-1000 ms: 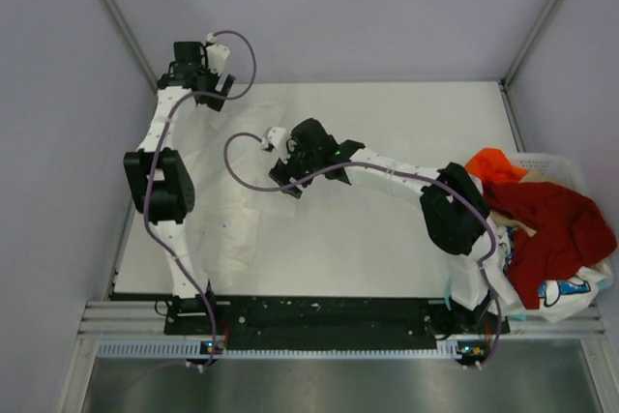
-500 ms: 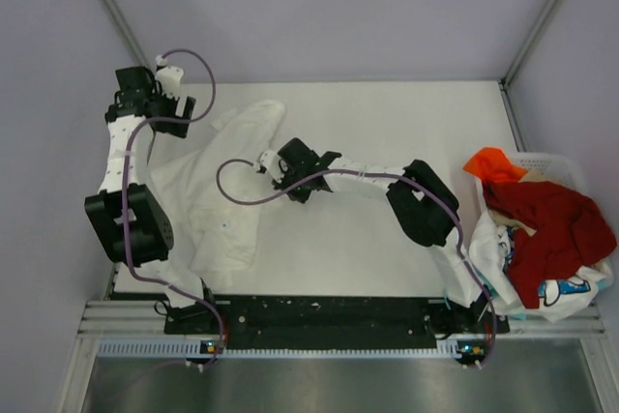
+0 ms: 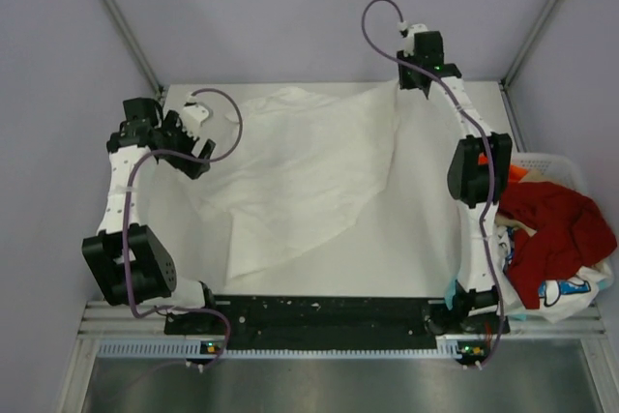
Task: Fold and stack the t-shirts
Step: Flatten out the tshirt
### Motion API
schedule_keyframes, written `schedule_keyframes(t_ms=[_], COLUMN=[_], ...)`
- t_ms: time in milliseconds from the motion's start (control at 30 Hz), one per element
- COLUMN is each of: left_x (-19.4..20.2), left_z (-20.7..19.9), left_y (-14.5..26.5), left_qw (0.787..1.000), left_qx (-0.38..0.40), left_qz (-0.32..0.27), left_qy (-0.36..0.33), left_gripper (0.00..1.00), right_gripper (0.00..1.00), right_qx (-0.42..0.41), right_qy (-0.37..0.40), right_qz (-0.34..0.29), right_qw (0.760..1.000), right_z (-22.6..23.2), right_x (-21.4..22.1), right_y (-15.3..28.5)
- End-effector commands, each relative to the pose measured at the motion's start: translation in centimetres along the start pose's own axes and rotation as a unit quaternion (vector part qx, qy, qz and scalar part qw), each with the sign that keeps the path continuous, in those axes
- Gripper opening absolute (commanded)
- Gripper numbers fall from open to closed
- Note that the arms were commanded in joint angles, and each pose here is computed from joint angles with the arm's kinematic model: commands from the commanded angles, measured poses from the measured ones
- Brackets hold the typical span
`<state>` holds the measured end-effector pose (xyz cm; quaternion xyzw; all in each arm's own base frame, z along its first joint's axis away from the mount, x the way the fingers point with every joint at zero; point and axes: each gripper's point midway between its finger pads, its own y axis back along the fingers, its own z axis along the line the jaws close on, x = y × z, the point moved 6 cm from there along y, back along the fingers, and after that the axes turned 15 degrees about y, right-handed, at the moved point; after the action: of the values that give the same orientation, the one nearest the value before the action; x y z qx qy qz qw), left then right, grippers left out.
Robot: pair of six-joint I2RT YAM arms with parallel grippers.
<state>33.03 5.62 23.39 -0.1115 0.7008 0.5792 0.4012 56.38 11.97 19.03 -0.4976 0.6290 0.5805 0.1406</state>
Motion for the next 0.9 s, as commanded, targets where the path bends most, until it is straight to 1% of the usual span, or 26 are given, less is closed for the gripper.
schedule_keyframes(t_ms=[0,33,67,100,167,233,267,333,400,467,567,633,767,867], left_x=[2.0,2.4,2.6,2.7,2.9,2.8,2.7,2.6,2.5,2.5,2.6,2.8,3.0,3.0], left_z=[-1.9,-1.9,-1.7,-1.5,-1.0,-0.6,-0.5,-0.2,0.2,0.3,0.4,0.5,0.3,0.2], left_y=[0.1,0.0,-0.1,-0.1,-0.4,-0.7,-0.8,-1.2,-1.6,-2.0,-2.5,-2.8,-2.8,-2.7], left_qw=[0.999,0.998,0.999,0.999,0.999,0.999,0.999,0.999,0.999,0.999,0.998,0.998,0.998,0.998], left_qx=[0.039,0.037,0.030,0.025,0.015,0.012,0.011,0.012,0.008,0.011,0.016,0.015,0.016,0.013], left_qz=[0.010,0.017,0.025,0.031,0.042,0.046,0.047,0.047,0.047,0.048,0.054,0.055,0.049,0.050], left_qy=[-0.034,-0.038,-0.038,-0.037,-0.028,-0.018,-0.016,-0.009,-0.002,0.008,0.021,0.024,0.027,0.033], left_gripper=[0.97,0.97,0.97,0.98,0.97,0.97,0.98,0.97,0.97,0.97,0.96,0.96,0.96,0.96], right_gripper=[0.47,0.56,0.61,0.63,0.65,0.66,0.66,0.66,0.67,0.67,0.68,0.68,0.68,0.68], right_qx=[0.047,0.046,0.042,0.040,0.038,0.009,-0.026,-0.090,-0.165,-0.246,-0.331,-0.382,-0.452,-0.482], right_qy=[-0.042,-0.043,-0.041,-0.031,0.004,0.051,0.084,0.153,0.220,0.290,0.361,0.405,0.430,0.443], right_qz=[-0.014,-0.018,-0.018,-0.015,-0.009,-0.018,-0.018,-0.043,-0.071,-0.075,-0.088,-0.090,-0.066,-0.049], right_qw=[0.998,0.998,0.998,0.999,0.999,0.999,0.996,0.983,0.959,0.922,0.867,0.826,0.779,0.754], right_z=[-1.3,-1.1,-0.7,0.1,2.3,6.0,9.0,14.6,20.4,26.3,32.3,35.5,39.4,42.1], right_x=[-2.5,-2.8,-2.9,-2.9,-2.7,-2.4,-1.2,-0.4,0.7,3.1,6.2,8.8,12.2,13.5], right_y=[3.1,4.0,4.8,5.7,7.5,9.5,10.2,12.4,15.4,18.3,22.4,24.8,26.0,26.2])
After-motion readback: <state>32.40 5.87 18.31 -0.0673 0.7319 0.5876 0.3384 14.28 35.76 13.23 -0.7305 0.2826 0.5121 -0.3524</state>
